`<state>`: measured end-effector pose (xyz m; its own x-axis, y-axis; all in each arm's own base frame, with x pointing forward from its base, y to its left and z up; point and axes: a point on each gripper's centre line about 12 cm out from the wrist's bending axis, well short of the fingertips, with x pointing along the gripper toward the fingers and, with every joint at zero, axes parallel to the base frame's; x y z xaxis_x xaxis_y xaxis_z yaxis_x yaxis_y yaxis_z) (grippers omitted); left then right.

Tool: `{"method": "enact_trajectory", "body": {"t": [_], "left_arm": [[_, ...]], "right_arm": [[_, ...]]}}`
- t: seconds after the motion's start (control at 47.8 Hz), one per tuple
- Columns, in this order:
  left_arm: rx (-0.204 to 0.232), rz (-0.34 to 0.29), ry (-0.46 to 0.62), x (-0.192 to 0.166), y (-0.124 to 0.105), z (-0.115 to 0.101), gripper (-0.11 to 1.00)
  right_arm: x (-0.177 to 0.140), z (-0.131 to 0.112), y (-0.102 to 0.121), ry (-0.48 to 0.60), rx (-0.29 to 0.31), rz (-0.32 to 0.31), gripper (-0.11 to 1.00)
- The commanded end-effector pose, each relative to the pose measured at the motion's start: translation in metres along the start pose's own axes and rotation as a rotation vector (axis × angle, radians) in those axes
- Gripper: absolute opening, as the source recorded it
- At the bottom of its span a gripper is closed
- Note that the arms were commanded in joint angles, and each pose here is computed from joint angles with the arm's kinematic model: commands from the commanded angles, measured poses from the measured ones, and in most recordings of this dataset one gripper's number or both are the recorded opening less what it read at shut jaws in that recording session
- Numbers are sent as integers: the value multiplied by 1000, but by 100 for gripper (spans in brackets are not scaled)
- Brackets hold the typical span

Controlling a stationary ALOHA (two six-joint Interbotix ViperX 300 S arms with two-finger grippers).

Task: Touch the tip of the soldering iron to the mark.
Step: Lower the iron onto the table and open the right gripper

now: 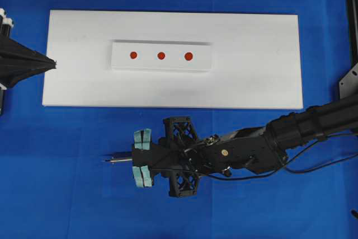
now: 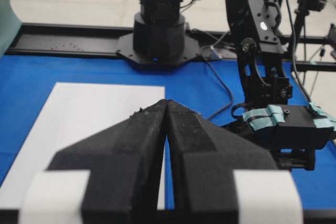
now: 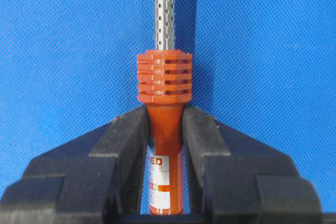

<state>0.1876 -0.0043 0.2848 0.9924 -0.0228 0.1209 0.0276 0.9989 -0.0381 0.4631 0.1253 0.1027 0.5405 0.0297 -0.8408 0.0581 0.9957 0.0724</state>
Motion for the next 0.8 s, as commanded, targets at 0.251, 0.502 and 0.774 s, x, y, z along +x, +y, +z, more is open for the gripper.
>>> {"method": "enact_trajectory", "body": {"t": [0.251, 0.502, 0.774], "left_arm": [[1, -4, -11, 1, -1, 4, 0], [1, -4, -11, 1, -1, 4, 0], [1, -4, -11, 1, -1, 4, 0]], "right_arm": [[-7, 8, 1, -25, 13, 9, 24], [-10, 11, 1, -29, 13, 9, 91], [-49, 26, -2, -51, 12, -9, 86]]}}
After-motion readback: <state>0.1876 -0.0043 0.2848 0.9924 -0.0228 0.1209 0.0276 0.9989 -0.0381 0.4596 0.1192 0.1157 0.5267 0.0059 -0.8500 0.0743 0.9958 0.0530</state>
